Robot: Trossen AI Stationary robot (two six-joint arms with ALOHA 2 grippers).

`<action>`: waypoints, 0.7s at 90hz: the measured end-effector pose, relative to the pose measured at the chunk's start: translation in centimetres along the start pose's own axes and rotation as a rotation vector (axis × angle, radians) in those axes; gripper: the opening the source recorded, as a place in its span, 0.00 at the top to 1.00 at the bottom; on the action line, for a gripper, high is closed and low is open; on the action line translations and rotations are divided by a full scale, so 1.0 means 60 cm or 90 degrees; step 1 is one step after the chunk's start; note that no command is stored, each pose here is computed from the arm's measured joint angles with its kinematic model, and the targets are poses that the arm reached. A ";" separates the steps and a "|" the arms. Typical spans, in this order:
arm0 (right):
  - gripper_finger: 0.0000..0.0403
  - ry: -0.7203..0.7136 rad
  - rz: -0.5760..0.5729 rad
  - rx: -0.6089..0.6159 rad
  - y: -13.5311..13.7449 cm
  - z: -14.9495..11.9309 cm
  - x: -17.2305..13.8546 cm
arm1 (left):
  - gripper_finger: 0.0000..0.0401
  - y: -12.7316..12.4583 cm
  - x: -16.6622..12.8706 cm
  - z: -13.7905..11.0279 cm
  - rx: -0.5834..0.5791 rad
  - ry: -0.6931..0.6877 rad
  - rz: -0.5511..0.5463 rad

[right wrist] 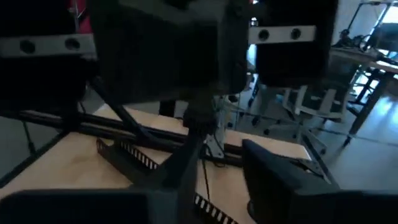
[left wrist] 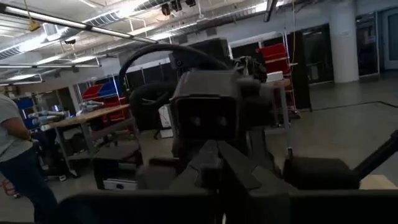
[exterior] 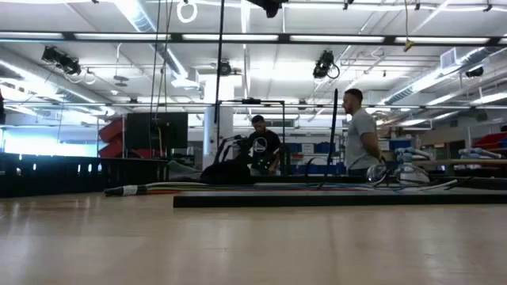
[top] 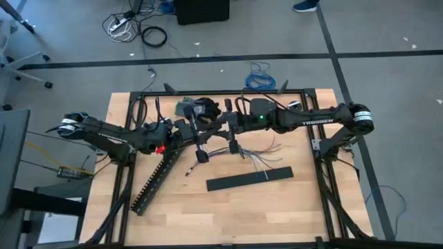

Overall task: Ziptie cables
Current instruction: Wrap the other black zip tie on the cable wires

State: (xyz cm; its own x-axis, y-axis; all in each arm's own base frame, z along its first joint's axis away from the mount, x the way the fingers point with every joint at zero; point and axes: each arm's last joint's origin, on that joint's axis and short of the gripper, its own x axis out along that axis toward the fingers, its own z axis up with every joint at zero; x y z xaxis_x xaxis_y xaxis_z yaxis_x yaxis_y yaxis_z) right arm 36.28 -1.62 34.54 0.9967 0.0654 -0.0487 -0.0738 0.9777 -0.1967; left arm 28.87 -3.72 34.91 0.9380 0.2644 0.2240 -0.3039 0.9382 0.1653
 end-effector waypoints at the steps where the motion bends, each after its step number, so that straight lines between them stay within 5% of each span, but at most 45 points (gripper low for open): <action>1: 0.61 0.000 0.000 0.000 0.000 0.000 0.000 | 1.00 0.000 0.000 0.000 0.000 0.000 0.000; 28: 0.43 -0.020 0.039 -0.002 0.014 0.006 0.001 | 1.00 0.004 0.001 -0.001 0.001 0.001 0.005; 49: 0.45 0.000 0.046 0.005 0.018 0.001 0.002 | 1.00 0.004 0.002 -0.002 0.003 0.005 0.004; 63: 0.48 0.124 0.028 0.029 0.021 -0.025 -0.006 | 1.00 0.012 -0.020 0.001 0.054 0.086 0.029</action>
State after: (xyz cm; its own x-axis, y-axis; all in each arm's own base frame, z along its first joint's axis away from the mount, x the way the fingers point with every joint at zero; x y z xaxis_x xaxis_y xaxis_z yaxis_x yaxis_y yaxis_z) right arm 35.81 -0.68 32.86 0.9668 0.0725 -0.2452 -0.1108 0.9830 -0.1463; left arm 27.53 -3.37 34.83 0.9353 0.3385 0.1034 -0.3537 0.9040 0.2401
